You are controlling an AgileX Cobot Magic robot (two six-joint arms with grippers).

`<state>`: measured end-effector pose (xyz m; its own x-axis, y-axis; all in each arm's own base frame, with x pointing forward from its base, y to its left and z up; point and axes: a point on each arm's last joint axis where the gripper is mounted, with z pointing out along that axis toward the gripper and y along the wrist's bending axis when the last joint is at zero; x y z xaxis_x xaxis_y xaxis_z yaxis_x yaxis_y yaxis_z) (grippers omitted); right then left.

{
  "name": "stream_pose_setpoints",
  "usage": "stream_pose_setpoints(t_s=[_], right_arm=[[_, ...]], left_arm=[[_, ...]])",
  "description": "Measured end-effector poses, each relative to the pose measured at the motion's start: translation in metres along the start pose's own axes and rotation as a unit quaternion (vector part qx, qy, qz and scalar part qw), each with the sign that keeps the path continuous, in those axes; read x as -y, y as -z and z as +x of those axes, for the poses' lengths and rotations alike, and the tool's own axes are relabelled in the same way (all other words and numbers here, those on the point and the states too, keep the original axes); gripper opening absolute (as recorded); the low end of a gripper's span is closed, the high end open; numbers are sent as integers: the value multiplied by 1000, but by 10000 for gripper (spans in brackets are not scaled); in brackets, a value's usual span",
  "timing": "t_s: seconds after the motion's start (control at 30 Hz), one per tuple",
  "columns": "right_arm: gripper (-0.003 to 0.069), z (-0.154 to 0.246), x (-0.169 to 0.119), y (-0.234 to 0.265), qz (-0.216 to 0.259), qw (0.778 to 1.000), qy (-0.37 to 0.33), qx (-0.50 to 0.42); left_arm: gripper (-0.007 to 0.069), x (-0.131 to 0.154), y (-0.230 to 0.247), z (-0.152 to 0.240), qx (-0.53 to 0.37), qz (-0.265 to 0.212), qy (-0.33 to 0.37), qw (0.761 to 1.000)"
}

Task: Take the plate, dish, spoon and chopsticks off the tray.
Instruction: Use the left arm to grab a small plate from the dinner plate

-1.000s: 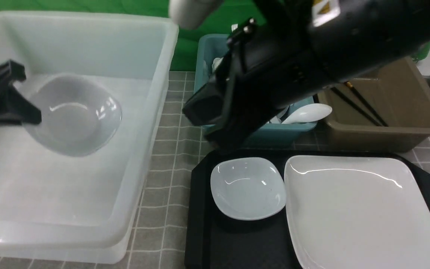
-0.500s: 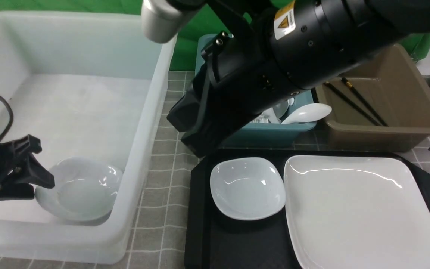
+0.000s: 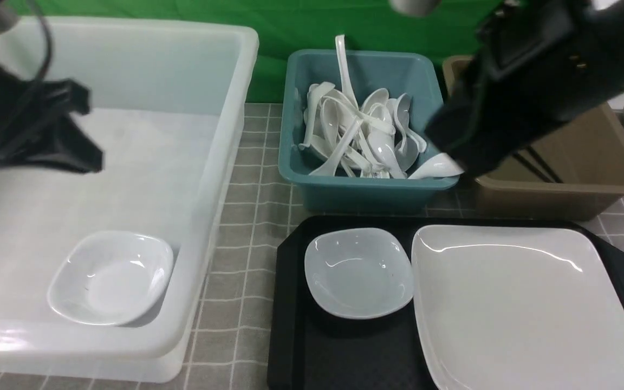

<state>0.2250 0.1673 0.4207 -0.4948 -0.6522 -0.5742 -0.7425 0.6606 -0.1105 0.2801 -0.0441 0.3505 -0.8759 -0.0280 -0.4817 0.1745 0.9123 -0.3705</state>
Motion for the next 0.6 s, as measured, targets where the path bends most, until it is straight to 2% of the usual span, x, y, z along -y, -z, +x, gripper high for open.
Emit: stream_pose_setpoints(t_s=[0.07,0.1,0.13,0.17,0.23,0.3,0.37,0.47,0.5,0.53,0.6], right_arm=[[27,20,17,1,20,999,-32,-24],[27,23,19,2,23,999,-35,-25],[27,41,29,-1,35,996,-61,-47],[27,44,30,0,36,996,-65,-48],[27,71,37,-5,46,991,-101,-76],[27,92,37,-1,55,988,-122,-80],[27,104,35,1,60,987,-133,-73],[27,117,29,11,72,986,-145,-42],[27,118,28,12,73,986,-146,-38],[27,123,24,17,73,985,-155,-29],[25,127,19,23,68,984,-163,-26]], left_arm=[[18,47,-13,1,-11,36,-76,996],[13,56,-17,1,-16,40,-91,995],[7,90,-32,7,-39,57,-147,987],[6,94,-36,7,-41,55,-153,986],[4,135,-69,20,-75,52,-230,969],[11,162,-103,37,-103,29,-295,950],[29,175,-128,50,-129,9,-352,927],[102,185,-170,74,-167,-39,-430,886],[114,186,-175,77,-168,-46,-435,883],[170,186,-192,85,-183,-69,-461,866],[249,185,-210,92,-192,-87,-482,850]])
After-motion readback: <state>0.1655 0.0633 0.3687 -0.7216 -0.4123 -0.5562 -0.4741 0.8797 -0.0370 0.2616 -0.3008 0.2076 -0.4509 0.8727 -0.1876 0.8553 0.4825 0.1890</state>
